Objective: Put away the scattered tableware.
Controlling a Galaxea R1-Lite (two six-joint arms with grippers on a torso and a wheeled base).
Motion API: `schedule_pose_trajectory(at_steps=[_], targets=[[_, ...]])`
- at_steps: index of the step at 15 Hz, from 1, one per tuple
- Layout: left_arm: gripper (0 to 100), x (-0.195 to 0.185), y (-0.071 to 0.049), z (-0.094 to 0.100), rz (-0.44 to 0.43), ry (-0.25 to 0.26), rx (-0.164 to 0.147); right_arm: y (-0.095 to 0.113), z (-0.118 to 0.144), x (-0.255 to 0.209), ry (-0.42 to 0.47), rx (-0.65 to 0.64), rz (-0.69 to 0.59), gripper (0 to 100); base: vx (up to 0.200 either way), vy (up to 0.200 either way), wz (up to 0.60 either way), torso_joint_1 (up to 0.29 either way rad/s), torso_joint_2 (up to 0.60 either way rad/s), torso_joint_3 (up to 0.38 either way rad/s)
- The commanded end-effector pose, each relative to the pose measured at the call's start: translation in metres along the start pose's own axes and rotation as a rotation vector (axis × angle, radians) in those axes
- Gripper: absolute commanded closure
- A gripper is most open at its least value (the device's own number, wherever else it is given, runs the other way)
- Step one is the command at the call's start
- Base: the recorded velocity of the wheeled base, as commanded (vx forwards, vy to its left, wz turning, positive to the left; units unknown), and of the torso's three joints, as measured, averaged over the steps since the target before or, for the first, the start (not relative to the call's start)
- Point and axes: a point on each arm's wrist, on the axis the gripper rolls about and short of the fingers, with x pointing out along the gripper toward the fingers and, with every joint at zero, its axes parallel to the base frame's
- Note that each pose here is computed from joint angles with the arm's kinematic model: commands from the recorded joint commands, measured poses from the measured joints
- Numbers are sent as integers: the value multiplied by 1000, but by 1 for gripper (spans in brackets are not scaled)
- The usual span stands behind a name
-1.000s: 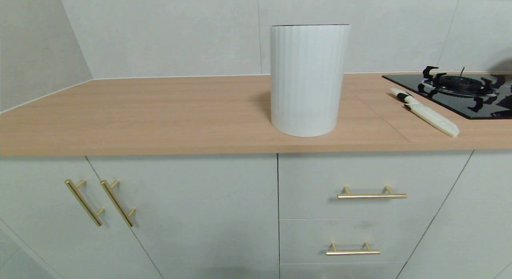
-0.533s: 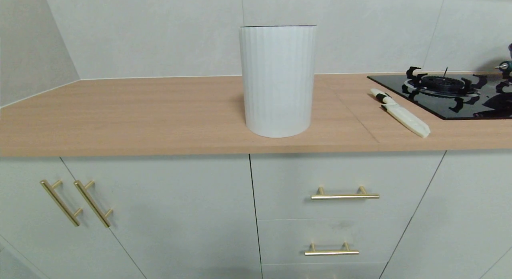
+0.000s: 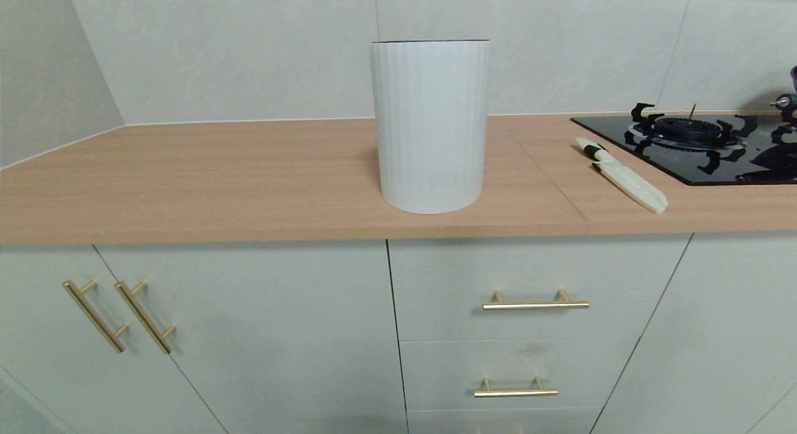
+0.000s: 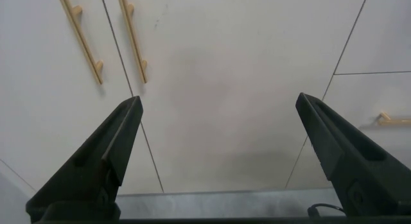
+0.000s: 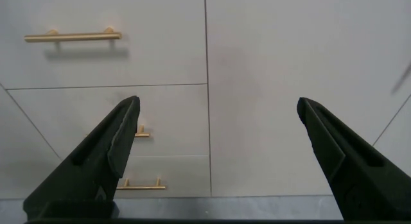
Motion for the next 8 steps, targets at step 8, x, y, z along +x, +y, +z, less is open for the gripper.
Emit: schedule_pose_trajectory(at_steps=[8], targets=[[0,0,0,0,-1,1,0,0,0,0,1,0,0,0,0,0,0,23,-83,-63]])
